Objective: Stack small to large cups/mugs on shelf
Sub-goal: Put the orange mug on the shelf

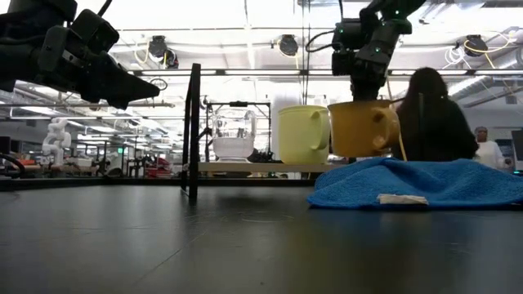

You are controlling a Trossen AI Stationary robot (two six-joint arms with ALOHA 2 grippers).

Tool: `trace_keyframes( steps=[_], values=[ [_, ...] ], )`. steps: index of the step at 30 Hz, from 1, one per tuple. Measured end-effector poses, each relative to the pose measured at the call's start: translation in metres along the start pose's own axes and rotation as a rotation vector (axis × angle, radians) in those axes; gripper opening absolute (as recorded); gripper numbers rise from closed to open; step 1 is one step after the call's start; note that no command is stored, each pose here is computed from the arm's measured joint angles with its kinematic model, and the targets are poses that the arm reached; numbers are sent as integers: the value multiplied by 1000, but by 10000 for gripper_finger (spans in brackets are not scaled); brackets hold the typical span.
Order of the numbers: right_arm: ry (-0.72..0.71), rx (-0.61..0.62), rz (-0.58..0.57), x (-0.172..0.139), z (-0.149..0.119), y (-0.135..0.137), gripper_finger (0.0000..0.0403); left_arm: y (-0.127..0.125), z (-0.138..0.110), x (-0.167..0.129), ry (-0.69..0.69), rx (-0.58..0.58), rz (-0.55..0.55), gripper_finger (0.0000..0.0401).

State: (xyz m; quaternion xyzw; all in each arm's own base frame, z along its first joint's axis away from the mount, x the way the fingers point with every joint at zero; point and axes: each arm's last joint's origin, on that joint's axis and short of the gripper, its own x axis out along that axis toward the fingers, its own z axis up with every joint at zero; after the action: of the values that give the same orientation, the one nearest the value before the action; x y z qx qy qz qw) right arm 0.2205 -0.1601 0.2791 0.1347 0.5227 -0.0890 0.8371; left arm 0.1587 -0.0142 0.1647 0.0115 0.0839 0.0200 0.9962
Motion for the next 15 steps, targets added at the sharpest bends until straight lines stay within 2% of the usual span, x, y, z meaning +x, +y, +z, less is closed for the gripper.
trace_keyframes(
  steps=[9, 15],
  values=[
    [-25, 10, -25, 2, 0, -18, 8, 0, 0, 0, 0, 1, 0, 26],
    [-56, -13, 40, 1, 0, -19, 8, 0, 0, 0, 0, 1, 0, 26]
  ],
)
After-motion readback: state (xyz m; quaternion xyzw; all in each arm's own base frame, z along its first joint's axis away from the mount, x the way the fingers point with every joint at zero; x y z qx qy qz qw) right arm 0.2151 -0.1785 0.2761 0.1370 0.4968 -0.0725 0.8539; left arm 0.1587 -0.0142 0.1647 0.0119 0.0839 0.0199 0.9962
